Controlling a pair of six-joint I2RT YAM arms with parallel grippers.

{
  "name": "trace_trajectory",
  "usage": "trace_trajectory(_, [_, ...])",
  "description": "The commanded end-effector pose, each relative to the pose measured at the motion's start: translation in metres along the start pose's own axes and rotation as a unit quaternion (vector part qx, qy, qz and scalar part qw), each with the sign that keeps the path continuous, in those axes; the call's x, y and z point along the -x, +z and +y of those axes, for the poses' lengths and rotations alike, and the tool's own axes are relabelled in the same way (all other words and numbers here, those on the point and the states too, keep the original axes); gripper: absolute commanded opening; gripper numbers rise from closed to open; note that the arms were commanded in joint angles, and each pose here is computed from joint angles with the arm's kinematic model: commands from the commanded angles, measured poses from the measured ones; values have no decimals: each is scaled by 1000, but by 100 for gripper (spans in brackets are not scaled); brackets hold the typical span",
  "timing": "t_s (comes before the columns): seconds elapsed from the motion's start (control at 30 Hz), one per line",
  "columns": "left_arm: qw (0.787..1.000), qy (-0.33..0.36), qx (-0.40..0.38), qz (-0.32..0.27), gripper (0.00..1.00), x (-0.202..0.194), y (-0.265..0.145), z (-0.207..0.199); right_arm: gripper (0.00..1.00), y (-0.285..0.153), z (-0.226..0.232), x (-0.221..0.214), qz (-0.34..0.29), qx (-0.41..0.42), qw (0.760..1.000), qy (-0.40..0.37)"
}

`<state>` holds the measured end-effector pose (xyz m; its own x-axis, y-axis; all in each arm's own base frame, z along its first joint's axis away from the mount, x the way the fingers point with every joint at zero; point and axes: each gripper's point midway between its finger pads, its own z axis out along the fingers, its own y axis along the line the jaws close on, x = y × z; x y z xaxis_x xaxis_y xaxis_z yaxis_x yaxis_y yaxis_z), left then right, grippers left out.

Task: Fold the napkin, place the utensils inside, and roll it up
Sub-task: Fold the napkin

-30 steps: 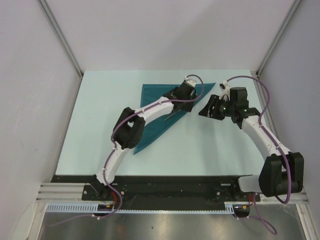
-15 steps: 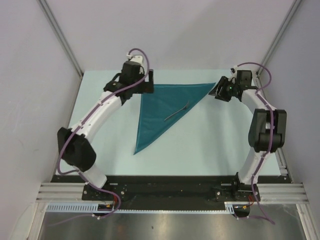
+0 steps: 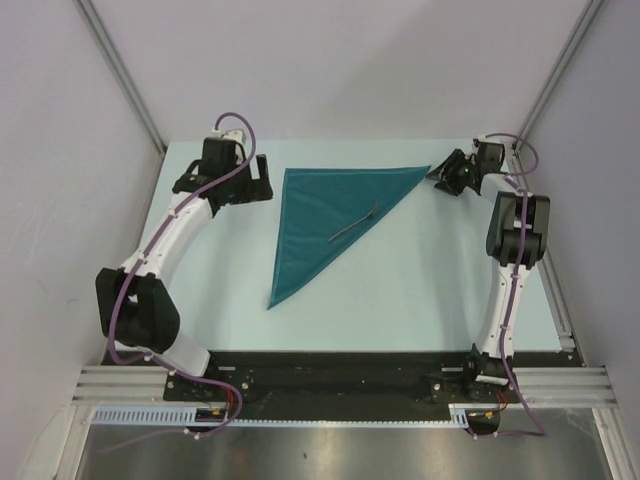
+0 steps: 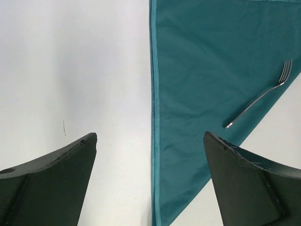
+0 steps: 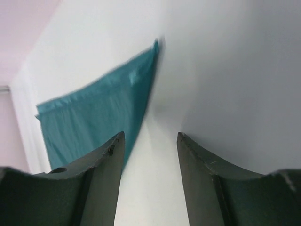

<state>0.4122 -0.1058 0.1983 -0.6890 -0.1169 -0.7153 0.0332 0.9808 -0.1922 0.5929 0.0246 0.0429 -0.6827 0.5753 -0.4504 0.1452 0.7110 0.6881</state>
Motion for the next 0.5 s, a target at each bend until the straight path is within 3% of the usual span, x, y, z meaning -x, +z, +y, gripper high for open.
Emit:
trace_trajectory(0.0, [999, 19, -40, -21, 100, 15, -15, -5, 53, 26, 1, 29, -28, 32, 999, 21])
trace_trajectory(0.17, [997, 32, -58, -37, 100, 16, -17, -9, 51, 45, -9, 34, -18, 20, 999, 34])
trace_trajectory(0.47, [998, 9, -67, -9, 100, 4, -5, -2, 47, 55, -8, 16, 6, 27, 999, 27])
